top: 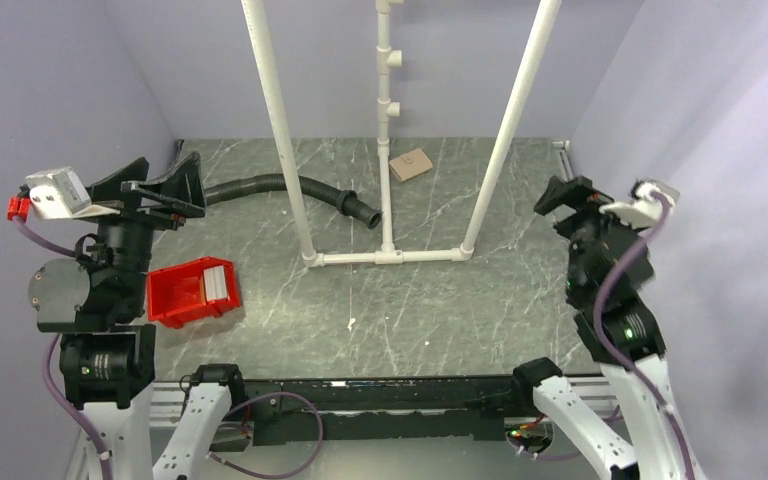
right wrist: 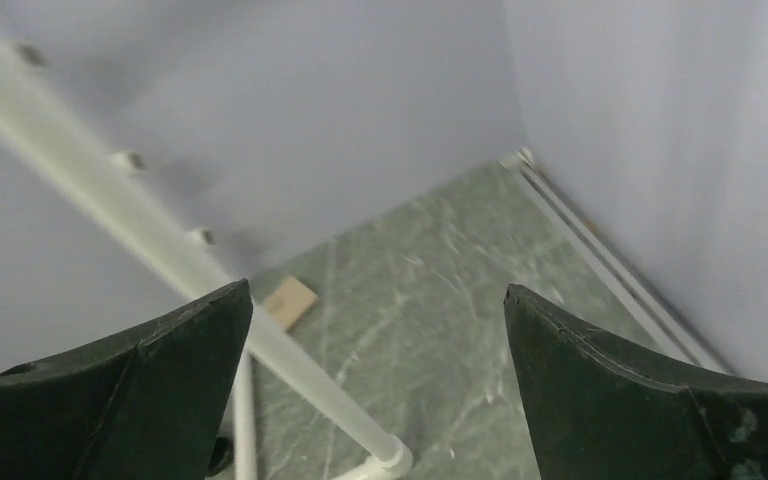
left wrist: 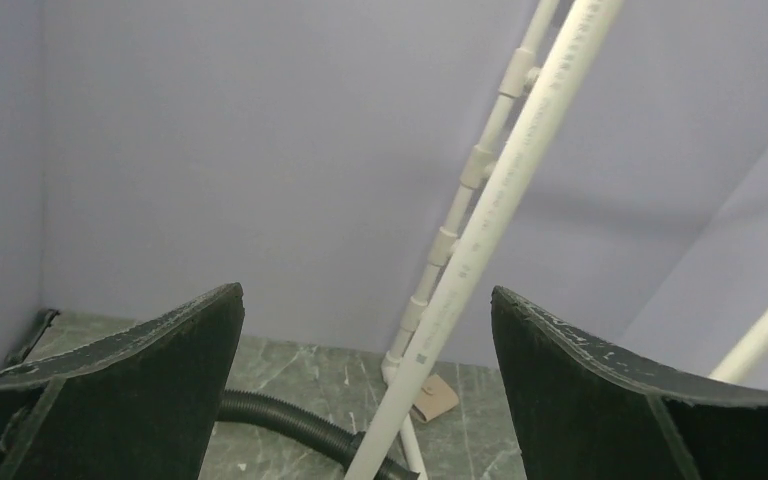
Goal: Put the credit cards into the card holder
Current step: Pick up the card holder from the center of the board.
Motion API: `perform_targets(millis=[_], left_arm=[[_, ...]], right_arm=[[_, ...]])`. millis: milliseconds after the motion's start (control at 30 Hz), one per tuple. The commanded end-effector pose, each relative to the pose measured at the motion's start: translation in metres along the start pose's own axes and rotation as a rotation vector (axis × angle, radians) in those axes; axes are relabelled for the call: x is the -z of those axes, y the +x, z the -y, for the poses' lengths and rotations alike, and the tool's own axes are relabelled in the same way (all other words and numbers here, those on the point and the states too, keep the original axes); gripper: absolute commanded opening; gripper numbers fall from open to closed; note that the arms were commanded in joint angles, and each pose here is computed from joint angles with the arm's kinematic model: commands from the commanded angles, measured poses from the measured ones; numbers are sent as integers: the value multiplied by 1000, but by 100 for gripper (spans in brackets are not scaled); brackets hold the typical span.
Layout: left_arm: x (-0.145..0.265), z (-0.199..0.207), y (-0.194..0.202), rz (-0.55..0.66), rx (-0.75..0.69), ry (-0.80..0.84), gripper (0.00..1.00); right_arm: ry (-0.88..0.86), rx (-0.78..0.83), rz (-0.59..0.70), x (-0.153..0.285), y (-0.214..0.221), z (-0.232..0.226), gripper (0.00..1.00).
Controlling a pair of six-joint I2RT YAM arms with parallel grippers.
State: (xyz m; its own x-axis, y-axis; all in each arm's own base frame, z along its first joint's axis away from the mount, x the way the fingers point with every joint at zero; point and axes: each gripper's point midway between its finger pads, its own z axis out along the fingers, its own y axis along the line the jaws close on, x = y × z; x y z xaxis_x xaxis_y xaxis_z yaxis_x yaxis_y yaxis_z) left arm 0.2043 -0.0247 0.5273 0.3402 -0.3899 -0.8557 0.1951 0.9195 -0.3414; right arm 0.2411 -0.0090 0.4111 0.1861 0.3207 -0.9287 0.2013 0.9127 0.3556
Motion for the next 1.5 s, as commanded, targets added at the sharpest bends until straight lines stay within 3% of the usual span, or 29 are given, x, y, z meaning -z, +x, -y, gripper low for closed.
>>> perform_targets(millis=[0, 133, 367, 667, 933, 1233, 1467], left_arm=[[-8, -17, 9, -39, -11, -84, 99], [-12, -29, 11, -57, -30, -146, 99], [-9, -48, 19, -86, -55, -242, 99], [-13, -61, 47, -157, -77, -267, 99], [-9, -83, 90, -292, -94, -342, 99], [-20, -114, 162, -540, -46, -464, 99], [-38, -128, 206, -656, 89, -473, 99]], right_arm=[[288, -49, -99, -23, 31, 28, 100], [228, -9, -164, -49, 49, 16, 100], [283, -96, -277, -115, 99, 61, 100], [-181, -375, -674, -229, 217, 12, 100], [-436, -605, -834, -311, 298, -20, 96], [-695, -533, -913, -341, 369, -78, 90], [-744, -501, -912, -341, 413, -114, 83]])
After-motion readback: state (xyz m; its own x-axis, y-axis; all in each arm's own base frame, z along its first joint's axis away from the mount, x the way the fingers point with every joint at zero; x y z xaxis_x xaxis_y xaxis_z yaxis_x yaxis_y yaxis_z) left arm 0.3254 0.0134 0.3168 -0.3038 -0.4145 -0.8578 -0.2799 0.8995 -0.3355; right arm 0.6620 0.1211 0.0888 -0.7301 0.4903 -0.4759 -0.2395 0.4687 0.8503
